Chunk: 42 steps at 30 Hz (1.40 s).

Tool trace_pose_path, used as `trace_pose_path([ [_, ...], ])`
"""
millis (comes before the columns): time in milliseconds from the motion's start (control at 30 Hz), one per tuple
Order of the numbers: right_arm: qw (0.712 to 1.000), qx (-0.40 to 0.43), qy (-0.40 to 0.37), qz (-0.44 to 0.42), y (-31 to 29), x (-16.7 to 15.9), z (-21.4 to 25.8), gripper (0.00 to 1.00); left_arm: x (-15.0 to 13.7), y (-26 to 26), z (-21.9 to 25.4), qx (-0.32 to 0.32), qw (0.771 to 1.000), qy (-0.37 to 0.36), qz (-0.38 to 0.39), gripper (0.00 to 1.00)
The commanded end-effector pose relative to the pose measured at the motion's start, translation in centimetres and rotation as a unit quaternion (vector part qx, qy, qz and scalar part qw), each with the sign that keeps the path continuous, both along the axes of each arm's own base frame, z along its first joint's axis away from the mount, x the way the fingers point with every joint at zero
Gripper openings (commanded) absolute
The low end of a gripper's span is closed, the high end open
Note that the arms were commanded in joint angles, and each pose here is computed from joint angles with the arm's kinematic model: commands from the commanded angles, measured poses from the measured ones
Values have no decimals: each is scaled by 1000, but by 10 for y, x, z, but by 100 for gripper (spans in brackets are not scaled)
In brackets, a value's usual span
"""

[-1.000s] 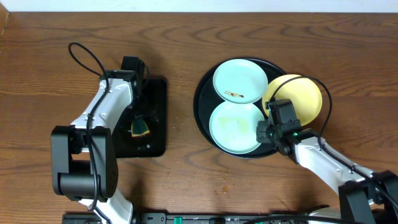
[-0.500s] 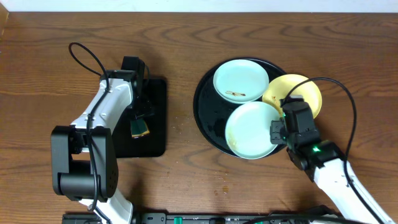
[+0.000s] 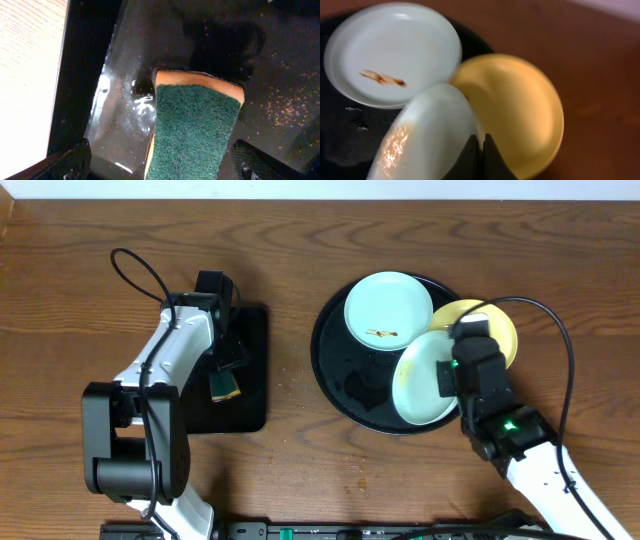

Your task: Clean dirty plates on tray and stack at the side

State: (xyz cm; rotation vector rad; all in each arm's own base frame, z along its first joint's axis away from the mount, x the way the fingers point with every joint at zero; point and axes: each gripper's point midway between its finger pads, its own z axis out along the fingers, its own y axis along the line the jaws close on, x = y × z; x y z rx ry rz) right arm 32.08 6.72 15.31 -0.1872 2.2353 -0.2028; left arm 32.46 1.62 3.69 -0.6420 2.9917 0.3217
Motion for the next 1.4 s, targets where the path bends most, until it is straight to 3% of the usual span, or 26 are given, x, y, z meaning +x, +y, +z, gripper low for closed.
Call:
trace_pose_path([
  [0,994,-83,-52,49,16,7,43,1,-5,4,-4,7,1000,10,2,89],
  [167,975,-180,-66,110,36,1,55,1,-5,4,-4,7,1000,10,2,90],
  [333,970,-186,-67,140,53,-6,54,1,-5,4,-4,7,1000,10,2,90],
  [400,978,-162,-69,116,50,-6,54,3,-5,4,-4,7,1000,10,2,90],
  [500,989,-113,-48,87,43,-8,43,16,-5,4,-4,7,1000,10,2,90],
  [567,990,-83,-8,111,44,-13,28,22,-5,4,-4,7,1000,10,2,90],
  [667,990,-31,44,134,39,-17,16,46,-5,4,-4,7,1000,10,2,90],
  [733,989,11,71,127,27,-18,19,52,-5,4,-4,7,1000,10,2,90],
  [900,984,124,119,41,-17,-23,27,53,-5,4,-4,7,1000,10,2,90],
  [1067,966,187,176,-7,-44,-37,-1,48,-5,4,-4,7,1000,10,2,91],
  [1367,935,202,286,-59,-52,-41,-77,40,-5,4,-4,7,1000,10,2,90],
])
